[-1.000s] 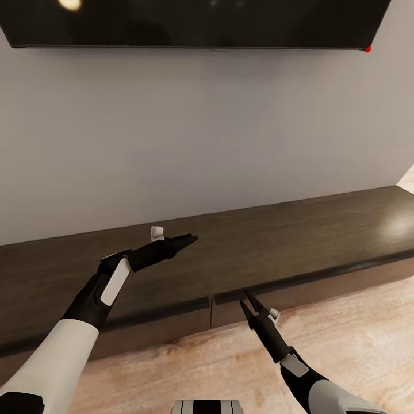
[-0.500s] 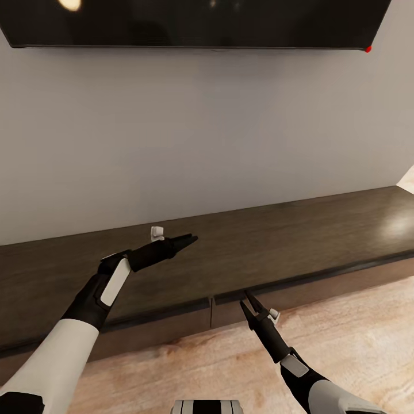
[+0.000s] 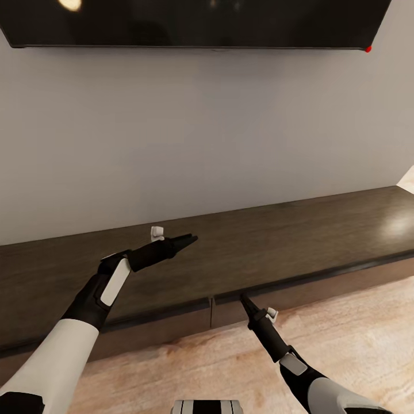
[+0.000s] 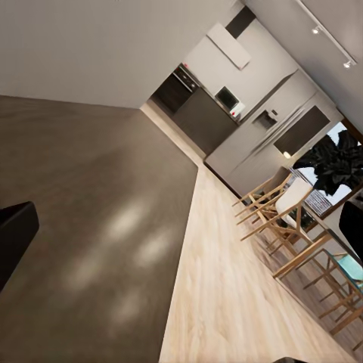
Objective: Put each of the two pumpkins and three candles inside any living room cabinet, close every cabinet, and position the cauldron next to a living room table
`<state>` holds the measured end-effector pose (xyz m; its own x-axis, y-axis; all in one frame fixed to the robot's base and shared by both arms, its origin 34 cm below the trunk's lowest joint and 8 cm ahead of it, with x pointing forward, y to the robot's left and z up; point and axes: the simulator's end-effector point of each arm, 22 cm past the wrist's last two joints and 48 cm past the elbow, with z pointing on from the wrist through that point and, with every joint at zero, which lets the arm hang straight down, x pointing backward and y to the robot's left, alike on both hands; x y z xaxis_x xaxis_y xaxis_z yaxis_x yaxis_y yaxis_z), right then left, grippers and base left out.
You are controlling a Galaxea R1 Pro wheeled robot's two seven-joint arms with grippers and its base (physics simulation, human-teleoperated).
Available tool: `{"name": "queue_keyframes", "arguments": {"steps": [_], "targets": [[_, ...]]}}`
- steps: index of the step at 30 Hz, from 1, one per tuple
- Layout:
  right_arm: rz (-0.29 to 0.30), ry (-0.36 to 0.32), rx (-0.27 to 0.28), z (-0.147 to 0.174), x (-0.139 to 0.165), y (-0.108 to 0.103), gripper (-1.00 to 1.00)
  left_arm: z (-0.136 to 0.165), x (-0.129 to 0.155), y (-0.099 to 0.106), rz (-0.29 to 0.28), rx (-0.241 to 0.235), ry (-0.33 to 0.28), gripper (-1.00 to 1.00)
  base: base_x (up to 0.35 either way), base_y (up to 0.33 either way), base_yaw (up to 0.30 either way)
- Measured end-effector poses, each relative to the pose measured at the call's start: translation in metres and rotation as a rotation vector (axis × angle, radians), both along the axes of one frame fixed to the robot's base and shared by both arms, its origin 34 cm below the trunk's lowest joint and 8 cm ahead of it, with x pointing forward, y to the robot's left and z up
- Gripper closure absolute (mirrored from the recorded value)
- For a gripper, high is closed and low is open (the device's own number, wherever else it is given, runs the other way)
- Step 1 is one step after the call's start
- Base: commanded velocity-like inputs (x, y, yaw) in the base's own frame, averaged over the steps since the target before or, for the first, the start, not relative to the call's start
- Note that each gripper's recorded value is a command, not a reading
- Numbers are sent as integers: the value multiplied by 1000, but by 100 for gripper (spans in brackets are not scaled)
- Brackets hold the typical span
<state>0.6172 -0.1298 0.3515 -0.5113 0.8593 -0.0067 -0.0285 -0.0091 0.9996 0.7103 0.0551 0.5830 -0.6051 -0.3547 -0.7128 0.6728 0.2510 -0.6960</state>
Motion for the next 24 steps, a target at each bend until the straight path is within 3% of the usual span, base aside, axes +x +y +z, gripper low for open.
{"name": "queue_keyframes", "arguments": {"steps": [9,24], "targets": [[-36,-36,17,13,13,-8,100,0,-1,0,-2,-1,-1,-100,-94,0,0],[-37,-37,22,13,12,-8,100,0,-1,-1,-2,0,-1,-100,-3,0,0]]}}
